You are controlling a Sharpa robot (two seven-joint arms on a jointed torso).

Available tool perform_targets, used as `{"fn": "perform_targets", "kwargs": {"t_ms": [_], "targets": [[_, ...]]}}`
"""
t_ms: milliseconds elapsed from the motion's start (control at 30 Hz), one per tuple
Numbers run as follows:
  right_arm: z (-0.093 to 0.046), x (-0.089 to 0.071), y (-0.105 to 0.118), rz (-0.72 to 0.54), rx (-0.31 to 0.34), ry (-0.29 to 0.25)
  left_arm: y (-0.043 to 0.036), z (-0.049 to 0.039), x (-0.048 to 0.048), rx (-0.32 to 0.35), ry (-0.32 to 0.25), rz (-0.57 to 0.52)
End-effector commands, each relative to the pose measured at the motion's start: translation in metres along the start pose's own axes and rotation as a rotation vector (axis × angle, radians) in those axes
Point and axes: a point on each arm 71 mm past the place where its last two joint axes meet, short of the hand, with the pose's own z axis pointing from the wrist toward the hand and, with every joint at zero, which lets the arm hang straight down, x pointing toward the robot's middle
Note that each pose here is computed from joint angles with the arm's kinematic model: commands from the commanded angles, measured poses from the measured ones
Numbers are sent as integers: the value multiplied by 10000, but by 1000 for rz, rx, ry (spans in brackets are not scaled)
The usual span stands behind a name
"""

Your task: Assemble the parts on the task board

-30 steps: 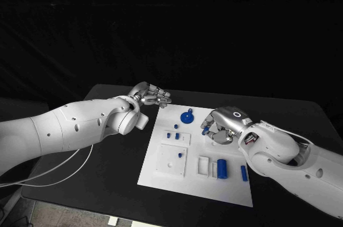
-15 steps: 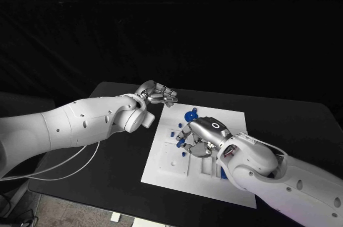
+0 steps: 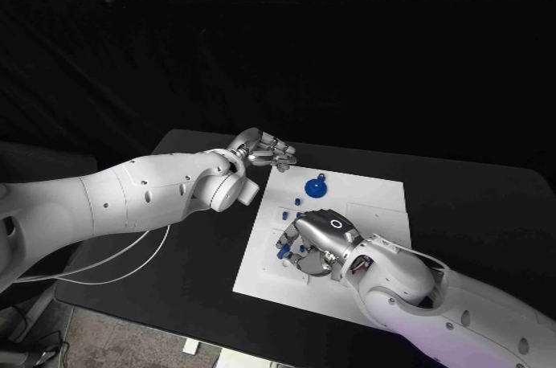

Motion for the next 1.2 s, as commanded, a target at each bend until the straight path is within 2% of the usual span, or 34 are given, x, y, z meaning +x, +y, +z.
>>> {"fn": "perform_targets", "kwargs": {"t_ms": [33,500,933,1200], "targets": [[3,32,23,-40,-28,5,-18,3,18,8,14,-8],[-19,187,-7,-73,-16,71,-16,2,17,6,16,-8],[-22,210,-45,-121,7,82,-10,1,7,4,15,-8],[-15,202,-45,-146,19,69,-9,1,6,4,15,-8]]}}
